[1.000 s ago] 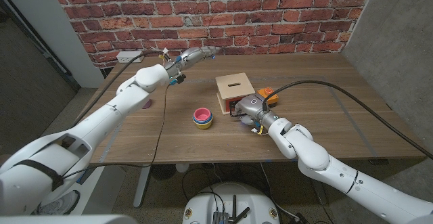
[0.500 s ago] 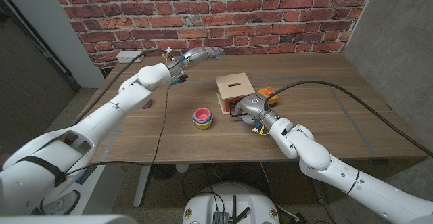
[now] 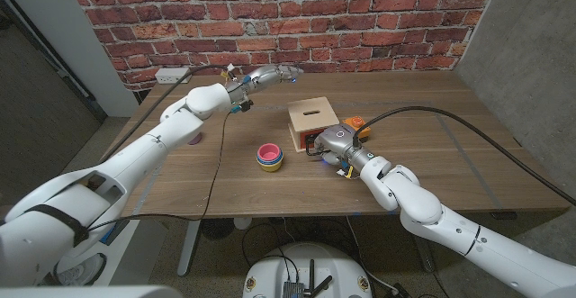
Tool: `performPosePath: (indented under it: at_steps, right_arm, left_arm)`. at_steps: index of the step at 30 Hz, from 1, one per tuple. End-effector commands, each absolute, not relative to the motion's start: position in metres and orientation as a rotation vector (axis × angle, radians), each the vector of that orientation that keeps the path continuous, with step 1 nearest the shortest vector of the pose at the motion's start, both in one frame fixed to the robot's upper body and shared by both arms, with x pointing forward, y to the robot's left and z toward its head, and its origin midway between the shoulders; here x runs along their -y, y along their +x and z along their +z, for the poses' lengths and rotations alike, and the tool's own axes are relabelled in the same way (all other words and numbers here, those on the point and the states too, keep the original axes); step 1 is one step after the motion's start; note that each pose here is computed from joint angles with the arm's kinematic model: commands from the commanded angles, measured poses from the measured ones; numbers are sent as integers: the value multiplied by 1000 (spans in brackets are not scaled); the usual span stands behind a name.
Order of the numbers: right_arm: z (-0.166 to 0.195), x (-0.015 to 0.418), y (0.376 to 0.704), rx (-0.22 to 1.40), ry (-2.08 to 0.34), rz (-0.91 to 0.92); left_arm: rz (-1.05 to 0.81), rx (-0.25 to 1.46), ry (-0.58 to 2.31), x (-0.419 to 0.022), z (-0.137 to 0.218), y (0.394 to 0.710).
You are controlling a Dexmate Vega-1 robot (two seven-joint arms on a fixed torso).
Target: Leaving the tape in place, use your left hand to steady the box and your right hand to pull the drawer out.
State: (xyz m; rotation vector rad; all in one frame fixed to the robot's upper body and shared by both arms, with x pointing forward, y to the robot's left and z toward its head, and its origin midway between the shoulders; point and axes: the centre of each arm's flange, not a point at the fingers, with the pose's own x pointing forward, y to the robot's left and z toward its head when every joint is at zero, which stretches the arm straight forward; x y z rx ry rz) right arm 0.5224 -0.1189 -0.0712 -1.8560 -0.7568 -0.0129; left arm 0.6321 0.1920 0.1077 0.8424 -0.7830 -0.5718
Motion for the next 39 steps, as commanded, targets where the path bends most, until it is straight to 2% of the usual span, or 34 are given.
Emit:
performPosePath:
  at_steps: [1,39]
  right_arm:
    - [-71,120,523,771,-1846,-12]
    - [-69,122,526,772,-1832,11]
  left_arm:
    - [-592,787,908,-185,104,627]
    - [-591,882,1335,-173,87,607]
